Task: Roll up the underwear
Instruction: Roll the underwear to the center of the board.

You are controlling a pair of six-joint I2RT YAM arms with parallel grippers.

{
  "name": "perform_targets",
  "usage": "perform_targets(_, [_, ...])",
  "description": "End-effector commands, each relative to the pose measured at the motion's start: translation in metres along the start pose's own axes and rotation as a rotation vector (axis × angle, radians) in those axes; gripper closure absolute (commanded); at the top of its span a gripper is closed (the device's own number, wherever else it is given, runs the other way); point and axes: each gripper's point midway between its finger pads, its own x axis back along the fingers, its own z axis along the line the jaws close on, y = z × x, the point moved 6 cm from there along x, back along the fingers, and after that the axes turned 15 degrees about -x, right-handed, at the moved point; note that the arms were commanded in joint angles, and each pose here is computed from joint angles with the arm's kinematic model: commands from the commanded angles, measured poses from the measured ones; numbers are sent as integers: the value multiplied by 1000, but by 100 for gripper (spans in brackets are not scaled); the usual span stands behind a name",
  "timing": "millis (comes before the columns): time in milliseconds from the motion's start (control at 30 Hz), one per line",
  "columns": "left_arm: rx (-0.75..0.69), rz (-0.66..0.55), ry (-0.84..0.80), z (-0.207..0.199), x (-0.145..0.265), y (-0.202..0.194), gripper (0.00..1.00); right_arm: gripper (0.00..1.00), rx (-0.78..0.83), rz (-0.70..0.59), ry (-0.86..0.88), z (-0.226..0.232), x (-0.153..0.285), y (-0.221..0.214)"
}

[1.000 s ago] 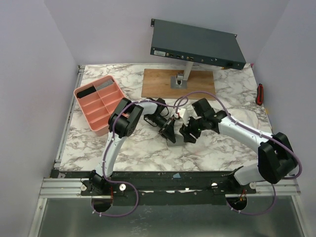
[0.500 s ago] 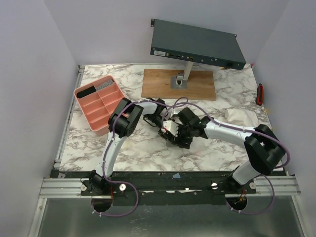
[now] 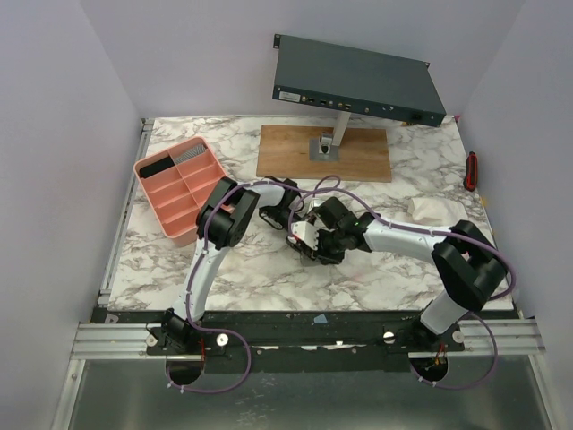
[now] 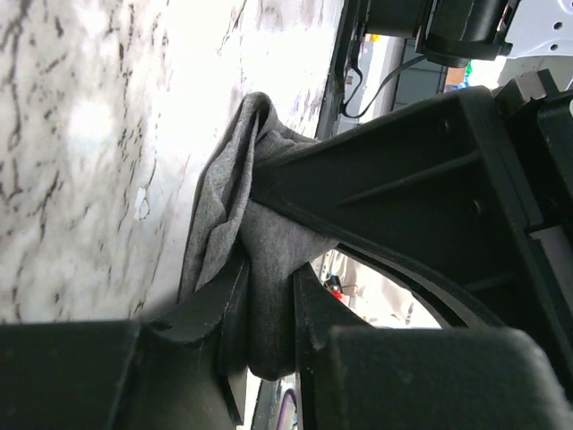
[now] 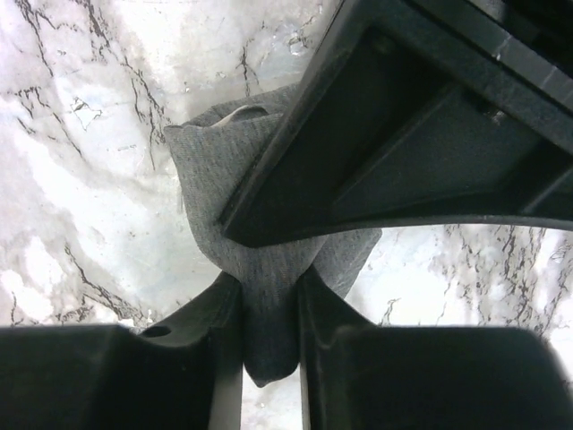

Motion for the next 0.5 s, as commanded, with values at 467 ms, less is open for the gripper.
perform_targets(467, [-119,-72,203,-1,51,13,42,99,-147,199,179,36,-6,-51])
